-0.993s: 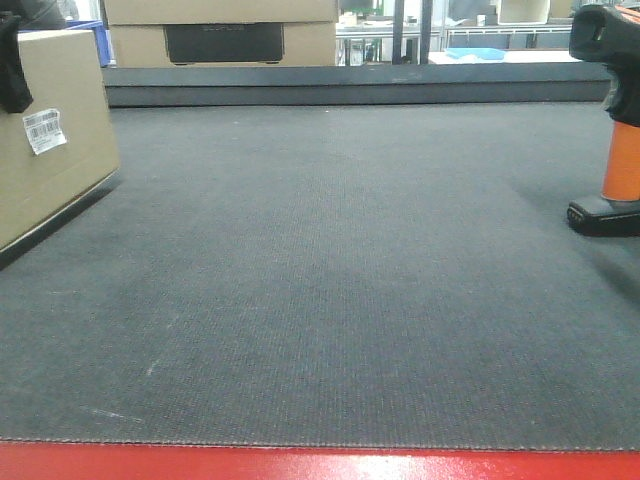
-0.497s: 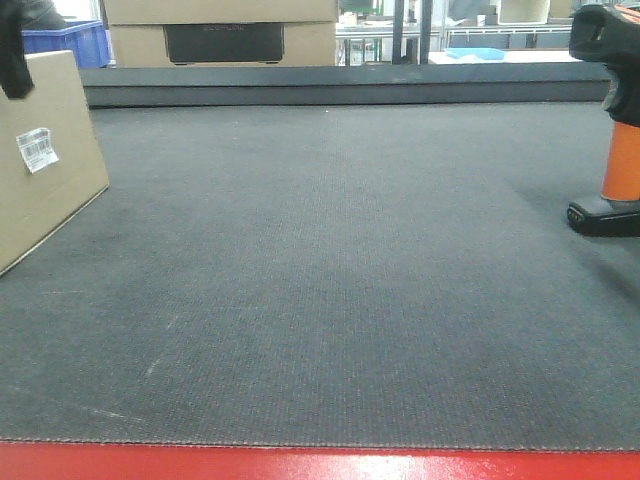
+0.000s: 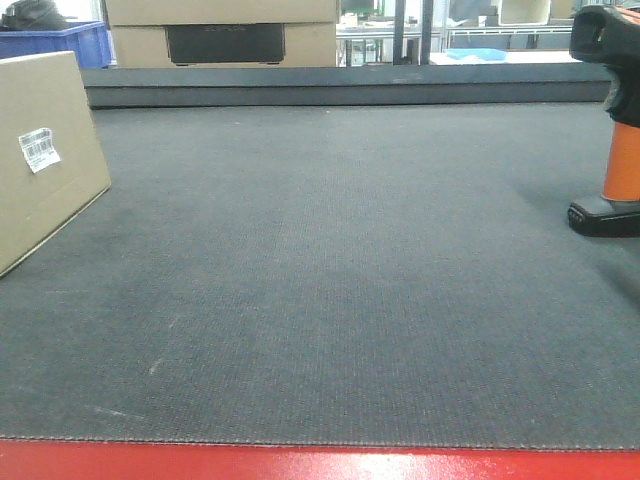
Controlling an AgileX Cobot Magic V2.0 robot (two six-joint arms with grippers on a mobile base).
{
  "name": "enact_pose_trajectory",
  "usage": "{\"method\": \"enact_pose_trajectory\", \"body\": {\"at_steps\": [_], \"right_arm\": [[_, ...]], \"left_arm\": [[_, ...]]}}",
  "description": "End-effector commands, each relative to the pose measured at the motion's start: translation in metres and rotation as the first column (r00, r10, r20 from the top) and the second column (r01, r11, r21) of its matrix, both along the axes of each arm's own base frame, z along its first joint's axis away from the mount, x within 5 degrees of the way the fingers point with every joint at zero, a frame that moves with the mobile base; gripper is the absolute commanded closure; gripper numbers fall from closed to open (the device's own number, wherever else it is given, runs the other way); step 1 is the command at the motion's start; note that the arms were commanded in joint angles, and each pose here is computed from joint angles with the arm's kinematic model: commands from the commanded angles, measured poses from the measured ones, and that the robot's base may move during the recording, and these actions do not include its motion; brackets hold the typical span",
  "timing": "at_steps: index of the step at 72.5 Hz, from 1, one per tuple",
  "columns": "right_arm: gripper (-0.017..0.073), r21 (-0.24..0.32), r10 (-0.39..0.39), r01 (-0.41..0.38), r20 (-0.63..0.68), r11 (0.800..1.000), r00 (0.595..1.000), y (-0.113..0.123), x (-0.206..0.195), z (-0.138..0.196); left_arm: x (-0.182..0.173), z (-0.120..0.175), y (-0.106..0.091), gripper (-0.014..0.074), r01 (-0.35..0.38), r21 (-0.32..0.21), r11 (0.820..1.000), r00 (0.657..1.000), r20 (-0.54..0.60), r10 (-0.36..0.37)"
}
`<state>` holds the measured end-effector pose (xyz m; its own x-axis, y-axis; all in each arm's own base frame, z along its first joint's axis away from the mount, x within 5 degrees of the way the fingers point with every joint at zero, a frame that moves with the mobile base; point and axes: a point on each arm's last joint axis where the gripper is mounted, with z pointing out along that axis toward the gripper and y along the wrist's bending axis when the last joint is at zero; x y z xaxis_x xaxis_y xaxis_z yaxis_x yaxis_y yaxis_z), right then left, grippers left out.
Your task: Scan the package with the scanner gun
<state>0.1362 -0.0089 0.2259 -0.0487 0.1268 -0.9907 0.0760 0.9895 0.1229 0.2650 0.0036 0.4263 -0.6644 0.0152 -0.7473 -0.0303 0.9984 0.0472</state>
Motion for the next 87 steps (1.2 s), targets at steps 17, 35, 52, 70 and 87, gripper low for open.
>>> {"method": "enact_pose_trajectory", "body": {"at_steps": [17,35,52,70,87], "right_arm": [[0.0218,0.004,0.014,-0.014,-0.114,1.0,0.993,0.003,-0.025,0.033],[0.0559,0.007,0.018,-0.017,-0.159,1.0,0.987,0.003,-0.034,0.039],[0.0728,0.012,0.023,-0.021,-0.22,1.0,0.975,0.005,-0.051,0.047],[0.0728,0.004,0.024,-0.023,-0.098,1.0,0.995,0.006,-0.073,0.07],[0.0728,0.0,0.025,-0.025,-0.032,1.0,0.999,0.008,-0.093,0.072]], "left_arm": [[-0.038,-0.026,-0.002,0.0331,0.016,-0.023,1.0,0.979,0.202,-0.011],[-0.085,-0.049,-0.002,0.0705,0.025,-0.021,0.999,0.956,0.292,-0.018],[-0.131,-0.066,-0.001,0.0704,0.021,-0.007,1.0,0.949,0.315,-0.018],[-0.143,-0.072,-0.001,0.0704,0.019,-0.003,1.0,0.948,0.319,-0.018],[-0.168,-0.089,-0.004,0.0704,0.055,-0.041,0.998,0.77,0.637,-0.016]]}}
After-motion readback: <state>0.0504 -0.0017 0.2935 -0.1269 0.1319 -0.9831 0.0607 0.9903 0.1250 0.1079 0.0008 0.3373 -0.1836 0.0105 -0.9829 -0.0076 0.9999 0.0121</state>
